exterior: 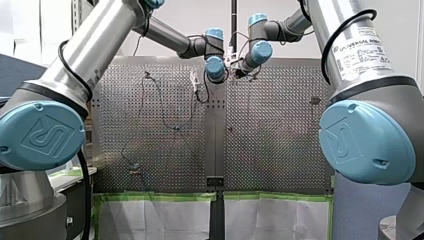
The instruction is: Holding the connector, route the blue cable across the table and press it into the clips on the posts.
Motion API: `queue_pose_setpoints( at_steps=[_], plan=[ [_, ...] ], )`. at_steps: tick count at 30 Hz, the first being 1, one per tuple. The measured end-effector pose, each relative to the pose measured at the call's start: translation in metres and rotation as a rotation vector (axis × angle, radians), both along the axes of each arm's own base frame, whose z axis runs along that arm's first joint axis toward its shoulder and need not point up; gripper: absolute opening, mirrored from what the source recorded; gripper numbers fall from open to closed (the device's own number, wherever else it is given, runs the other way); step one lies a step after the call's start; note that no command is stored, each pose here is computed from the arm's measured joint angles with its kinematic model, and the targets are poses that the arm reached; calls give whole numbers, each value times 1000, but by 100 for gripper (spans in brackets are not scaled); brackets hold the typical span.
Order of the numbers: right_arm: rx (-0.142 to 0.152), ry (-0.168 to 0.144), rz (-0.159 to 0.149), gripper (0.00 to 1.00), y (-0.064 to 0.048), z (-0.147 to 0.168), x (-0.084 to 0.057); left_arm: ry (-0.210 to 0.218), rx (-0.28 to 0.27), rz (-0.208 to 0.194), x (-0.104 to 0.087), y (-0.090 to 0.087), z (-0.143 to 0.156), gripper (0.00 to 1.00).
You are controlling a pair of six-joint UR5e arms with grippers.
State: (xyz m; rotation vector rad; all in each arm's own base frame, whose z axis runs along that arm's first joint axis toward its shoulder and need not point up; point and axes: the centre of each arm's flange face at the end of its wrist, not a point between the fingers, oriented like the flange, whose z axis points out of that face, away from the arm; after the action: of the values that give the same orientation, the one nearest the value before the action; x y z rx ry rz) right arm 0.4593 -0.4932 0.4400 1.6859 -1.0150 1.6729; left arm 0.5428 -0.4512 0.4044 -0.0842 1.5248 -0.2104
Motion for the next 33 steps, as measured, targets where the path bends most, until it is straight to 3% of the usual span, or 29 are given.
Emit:
queue_pose_setpoints(
  at_steps=[15, 17, 18, 19, 20, 21, 22, 29, 33],
  plan=[
    [-1, 1, -1, 0, 0, 0, 0, 14, 10, 51, 2, -3, -14, 98],
    [-1, 1, -2, 0, -1, 0, 0, 9, 10, 54, 1, -4, -13, 67],
    [-1, 1, -2, 0, -1, 0, 0, 6, 11, 56, 1, -4, -13, 67],
    [-1, 1, -2, 0, -1, 0, -1, 4, 12, 59, 1, -4, -13, 42],
    [-1, 1, -3, 0, -1, 0, -1, 0, 12, 63, 1, -4, -12, 25],
    [-1, 0, -4, 0, -2, 0, -1, -2, 11, 65, 1, -5, -12, 25],
    [-1, 0, -5, 0, -2, 0, -2, -3, 11, 68, 1, -5, -12, 0],
    [1, -1, -6, 0, -3, -1, -3, -6, -1, 90, -4, -7, -11, 0],
    [3, 0, -6, 0, -3, -2, -3, 14, -5, 110, -10, -8, -14, 0]
  ],
)
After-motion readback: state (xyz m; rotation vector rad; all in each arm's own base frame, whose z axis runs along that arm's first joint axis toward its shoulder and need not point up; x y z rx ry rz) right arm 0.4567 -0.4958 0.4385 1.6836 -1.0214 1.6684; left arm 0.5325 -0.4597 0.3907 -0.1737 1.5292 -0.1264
